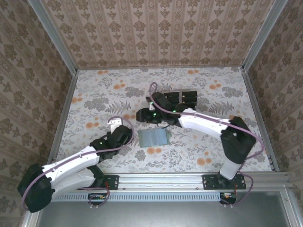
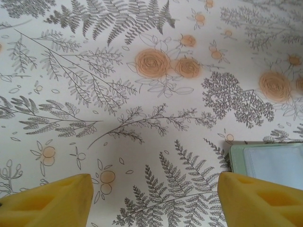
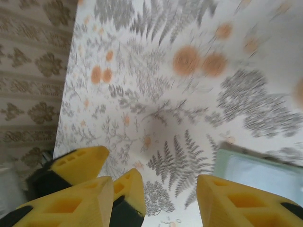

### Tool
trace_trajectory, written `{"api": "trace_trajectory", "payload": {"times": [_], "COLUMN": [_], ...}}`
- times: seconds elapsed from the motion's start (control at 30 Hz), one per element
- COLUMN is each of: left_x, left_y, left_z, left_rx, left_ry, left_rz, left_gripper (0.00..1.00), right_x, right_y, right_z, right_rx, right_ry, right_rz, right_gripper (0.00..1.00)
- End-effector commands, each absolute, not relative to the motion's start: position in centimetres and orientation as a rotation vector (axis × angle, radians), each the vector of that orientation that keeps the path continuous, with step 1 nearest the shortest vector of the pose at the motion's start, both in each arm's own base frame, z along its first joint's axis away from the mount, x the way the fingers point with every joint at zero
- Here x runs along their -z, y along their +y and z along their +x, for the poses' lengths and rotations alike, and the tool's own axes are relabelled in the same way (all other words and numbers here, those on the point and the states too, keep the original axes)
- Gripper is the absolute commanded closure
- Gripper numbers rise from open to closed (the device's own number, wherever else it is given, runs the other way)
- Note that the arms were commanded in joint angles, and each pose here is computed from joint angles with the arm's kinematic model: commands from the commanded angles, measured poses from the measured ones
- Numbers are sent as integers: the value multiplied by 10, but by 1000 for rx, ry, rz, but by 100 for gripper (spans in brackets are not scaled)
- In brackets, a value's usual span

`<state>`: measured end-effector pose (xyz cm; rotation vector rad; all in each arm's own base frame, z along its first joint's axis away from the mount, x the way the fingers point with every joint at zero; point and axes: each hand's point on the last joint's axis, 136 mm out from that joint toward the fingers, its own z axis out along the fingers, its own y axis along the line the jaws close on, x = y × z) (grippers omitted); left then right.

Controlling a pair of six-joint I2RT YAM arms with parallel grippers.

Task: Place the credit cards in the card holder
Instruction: Flip over the card slot in the card holder, then pick up the credit card from the storage box.

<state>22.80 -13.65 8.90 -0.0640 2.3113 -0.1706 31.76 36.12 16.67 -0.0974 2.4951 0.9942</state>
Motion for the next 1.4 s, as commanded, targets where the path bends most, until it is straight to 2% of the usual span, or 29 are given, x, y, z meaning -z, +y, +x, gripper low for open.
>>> {"api": "trace_trajectory", "payload": {"times": [0.0, 0.17, 0.23, 0.27, 0.4, 0.67, 1.03, 1.37], "left_x": [-94, -96, -97, -96, -87, -87, -89, -90], "left_y": [-147, -156, -160, -161, -165, -174, -162, -154], "left_z": [233, 242, 248, 250, 260, 273, 275, 273], "left_rx": [196, 230, 244, 248, 258, 309, 331, 333], "left_ry": [2325, 2334, 2341, 2345, 2403, 2454, 2459, 2461], "left_rz": [-19, 7, 17, 26, 23, 43, 2, -27], "left_gripper": [24, 15, 2, 0, 0, 0, 0, 0], "right_x": [-159, -164, -167, -167, -165, -146, -108, -86], "right_y": [302, 236, 211, 201, 186, 209, 222, 221], "right_z": [327, 345, 353, 355, 367, 376, 393, 408], "right_rx": [-732, -429, -317, -278, -226, -213, 156, 313], "right_ry": [2520, 2520, 2513, 2521, 2509, 2487, 2418, 2401], "right_rz": [-116, -187, -224, -235, -352, -656, -1024, -1116], "right_gripper": [49, 49, 48, 48, 48, 50, 54, 57]}}
